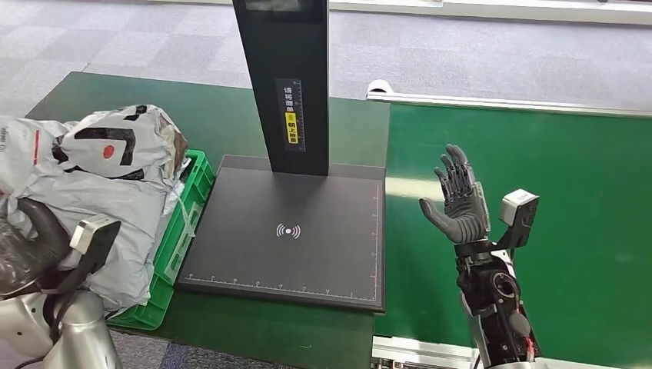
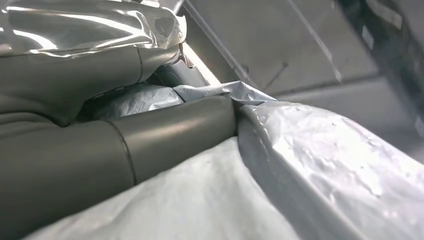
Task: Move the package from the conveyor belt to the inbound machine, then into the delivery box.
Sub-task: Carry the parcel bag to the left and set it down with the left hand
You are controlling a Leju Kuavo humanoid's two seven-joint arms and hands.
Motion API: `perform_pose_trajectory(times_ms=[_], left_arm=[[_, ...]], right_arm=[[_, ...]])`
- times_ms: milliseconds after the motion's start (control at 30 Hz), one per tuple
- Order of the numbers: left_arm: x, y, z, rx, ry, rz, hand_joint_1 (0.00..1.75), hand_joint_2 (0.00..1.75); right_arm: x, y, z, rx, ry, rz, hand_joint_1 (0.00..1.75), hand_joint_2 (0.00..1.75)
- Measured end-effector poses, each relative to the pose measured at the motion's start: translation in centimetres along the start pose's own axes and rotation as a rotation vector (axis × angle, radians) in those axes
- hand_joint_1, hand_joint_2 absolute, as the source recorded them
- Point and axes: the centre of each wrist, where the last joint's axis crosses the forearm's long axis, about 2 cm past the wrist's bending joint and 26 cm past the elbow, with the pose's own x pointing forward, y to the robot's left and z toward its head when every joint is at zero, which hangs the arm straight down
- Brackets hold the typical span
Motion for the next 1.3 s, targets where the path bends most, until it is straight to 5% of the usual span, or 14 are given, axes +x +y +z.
perform_pose_trajectory(times_ms=[367, 633, 733, 867, 1133, 1300], left_arm=[[6.1, -4.6, 4.0, -0.358, 0.197, -0.05, 1.75, 0.0], [9.8, -7.4, 6.2, -0.519, 0.203, 0.04, 1.65, 0.0], [10.3, -8.2, 6.9, -0.566, 0.206, 0.087, 1.43, 0.0], [10.4, -8.9, 7.3, -0.596, 0.201, 0.12, 0.16, 0.0], [9.9, -8.9, 7.4, -0.592, 0.193, 0.138, 0.16, 0.0], [9.9, -8.9, 7.4, -0.588, 0.2, 0.144, 0.0, 0.0]], right_arm=[[0.4, -0.5, -0.1, 0.029, 0.013, 0.008, 0.0, 1.75], [1.0, -0.7, -0.7, 0.051, 0.004, 0.013, 0.0, 1.75], [1.2, -0.8, -1.0, 0.054, -0.002, 0.019, 0.0, 1.75], [1.4, -0.8, -1.4, 0.057, -0.008, 0.022, 0.0, 1.75], [1.5, -0.9, -1.8, 0.058, -0.015, 0.024, 0.0, 1.75], [1.5, -0.9, -1.8, 0.057, -0.014, 0.024, 0.0, 1.75]])
